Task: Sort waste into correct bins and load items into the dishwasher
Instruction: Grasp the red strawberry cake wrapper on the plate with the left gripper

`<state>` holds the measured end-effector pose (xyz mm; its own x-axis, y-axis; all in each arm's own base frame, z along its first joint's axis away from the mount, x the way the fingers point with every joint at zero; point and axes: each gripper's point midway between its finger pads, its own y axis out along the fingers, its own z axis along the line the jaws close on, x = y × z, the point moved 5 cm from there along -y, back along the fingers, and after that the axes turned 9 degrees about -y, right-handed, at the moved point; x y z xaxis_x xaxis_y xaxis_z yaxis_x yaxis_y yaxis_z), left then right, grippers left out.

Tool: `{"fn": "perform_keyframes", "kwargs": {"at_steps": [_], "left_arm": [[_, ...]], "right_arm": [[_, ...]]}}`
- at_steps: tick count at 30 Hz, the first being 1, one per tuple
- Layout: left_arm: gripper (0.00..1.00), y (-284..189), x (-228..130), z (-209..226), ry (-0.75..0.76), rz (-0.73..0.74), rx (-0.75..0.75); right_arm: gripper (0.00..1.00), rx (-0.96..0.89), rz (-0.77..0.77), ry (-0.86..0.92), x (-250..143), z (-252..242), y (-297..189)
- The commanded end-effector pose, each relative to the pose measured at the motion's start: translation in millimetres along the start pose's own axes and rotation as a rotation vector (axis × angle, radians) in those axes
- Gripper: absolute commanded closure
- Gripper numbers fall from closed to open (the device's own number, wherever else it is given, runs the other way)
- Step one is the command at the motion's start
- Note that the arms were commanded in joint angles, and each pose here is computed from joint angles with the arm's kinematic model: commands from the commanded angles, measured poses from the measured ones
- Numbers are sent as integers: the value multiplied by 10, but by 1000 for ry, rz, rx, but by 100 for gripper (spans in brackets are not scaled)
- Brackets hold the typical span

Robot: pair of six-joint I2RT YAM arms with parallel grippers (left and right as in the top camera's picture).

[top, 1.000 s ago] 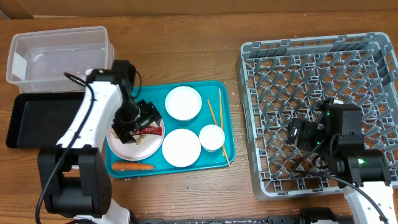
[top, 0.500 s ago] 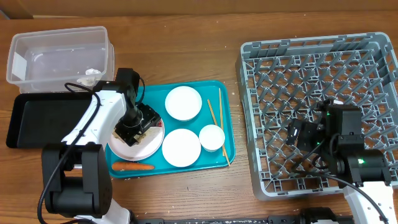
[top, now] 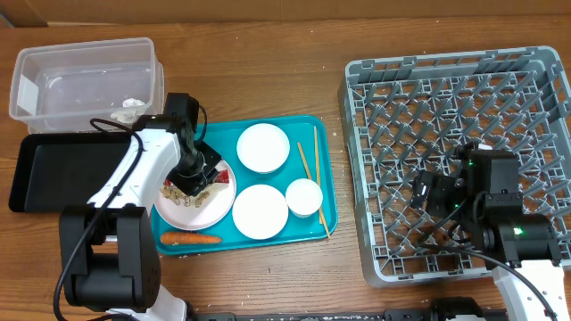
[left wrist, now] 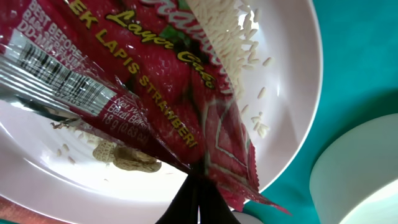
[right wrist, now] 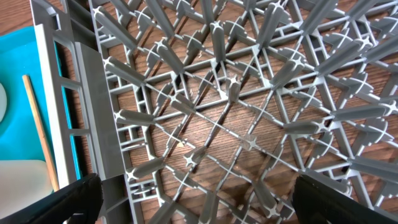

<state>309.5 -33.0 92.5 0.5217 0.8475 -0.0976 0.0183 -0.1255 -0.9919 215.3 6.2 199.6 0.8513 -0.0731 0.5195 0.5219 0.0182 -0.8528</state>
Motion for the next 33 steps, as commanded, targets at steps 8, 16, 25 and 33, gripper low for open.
{"fn": "perform_keyframes", "kwargs": {"at_steps": [8,16,25,33], "left_arm": [[96,-496,113,-242,69,-66,-70],[33,-484,87,-99,-38,-61,6],[24,-185,127,19,-188,-100,26],[36,-136,133,41,-205,-111,29]], "right_arm": [[0,-8,-40,5,95,-11,-86],[0,-8,-40,4,95,-12,-86],[0,-8,-40,4,94,-11,-86],[0,-8,-40,4,94,-11,-86]]}}
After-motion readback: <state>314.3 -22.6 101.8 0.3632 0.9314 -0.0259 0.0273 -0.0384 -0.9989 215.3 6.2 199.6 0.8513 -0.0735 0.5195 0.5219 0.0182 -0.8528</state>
